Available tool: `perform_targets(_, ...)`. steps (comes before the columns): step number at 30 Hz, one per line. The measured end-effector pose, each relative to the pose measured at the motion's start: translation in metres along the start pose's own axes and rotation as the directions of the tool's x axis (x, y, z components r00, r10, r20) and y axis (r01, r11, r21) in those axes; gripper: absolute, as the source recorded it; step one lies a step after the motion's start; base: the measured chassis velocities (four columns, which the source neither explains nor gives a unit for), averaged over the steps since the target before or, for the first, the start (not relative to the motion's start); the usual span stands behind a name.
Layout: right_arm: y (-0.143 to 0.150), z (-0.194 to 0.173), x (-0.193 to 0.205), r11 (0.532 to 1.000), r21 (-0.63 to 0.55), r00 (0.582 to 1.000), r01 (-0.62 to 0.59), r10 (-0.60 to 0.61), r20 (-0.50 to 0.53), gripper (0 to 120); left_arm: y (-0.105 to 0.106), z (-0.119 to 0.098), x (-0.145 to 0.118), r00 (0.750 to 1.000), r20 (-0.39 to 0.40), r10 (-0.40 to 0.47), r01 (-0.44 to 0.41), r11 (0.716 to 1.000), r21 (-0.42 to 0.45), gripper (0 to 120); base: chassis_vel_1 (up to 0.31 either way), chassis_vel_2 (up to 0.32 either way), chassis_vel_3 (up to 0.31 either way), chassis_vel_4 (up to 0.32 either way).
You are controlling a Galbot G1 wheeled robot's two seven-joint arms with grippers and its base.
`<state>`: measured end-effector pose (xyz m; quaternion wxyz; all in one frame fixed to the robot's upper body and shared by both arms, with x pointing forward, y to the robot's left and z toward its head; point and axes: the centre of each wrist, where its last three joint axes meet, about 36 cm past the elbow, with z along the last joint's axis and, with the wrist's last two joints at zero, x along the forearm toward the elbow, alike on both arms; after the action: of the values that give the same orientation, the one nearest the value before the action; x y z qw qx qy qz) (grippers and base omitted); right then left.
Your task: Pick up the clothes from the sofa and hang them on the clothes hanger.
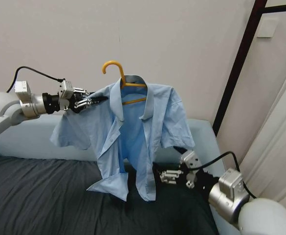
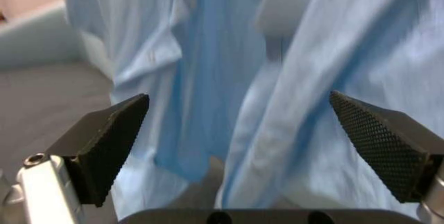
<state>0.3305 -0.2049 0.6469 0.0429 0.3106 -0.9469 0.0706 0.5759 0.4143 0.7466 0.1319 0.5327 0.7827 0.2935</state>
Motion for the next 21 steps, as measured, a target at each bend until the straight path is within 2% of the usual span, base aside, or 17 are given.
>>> perform_targets(5, -0.007, -0.006, -0.014, 0.991, -0.132, 0.999, 0.029, -0.024, 0.037, 100, -0.011, 0.0, -0.017, 1.0, 0.001, 0.022, -0.022, 1.0, 0.003, 7, 0.0, 0.0, 0.0, 0.0)
perform_targets(11, -0.012, -0.015, -0.03, 0.978, -0.207, 0.999, 0.011, -0.002, 0.044, 100, -0.027, 0.007, -0.028, 1.0, 0.0, 0.027, -0.027, 0.999, 0.039, 7, 0.0, 0.0, 0.0, 0.0)
perform_targets(15, -0.022, -0.026, -0.053, 0.963, -0.243, 0.993, -0.118, 0.121, -0.006, 100, -0.041, 0.012, -0.03, 1.0, 0.009, 0.022, -0.022, 0.997, 0.067, 7, 0.0, 0.0, 0.0, 0.0)
perform_targets(21, -0.026, -0.03, -0.064, 0.956, -0.238, 0.985, -0.172, 0.171, -0.025, 100, -0.048, 0.016, -0.032, 1.0, 0.013, 0.025, -0.026, 0.996, 0.085, 7, 0.0, 0.0, 0.0, 0.0)
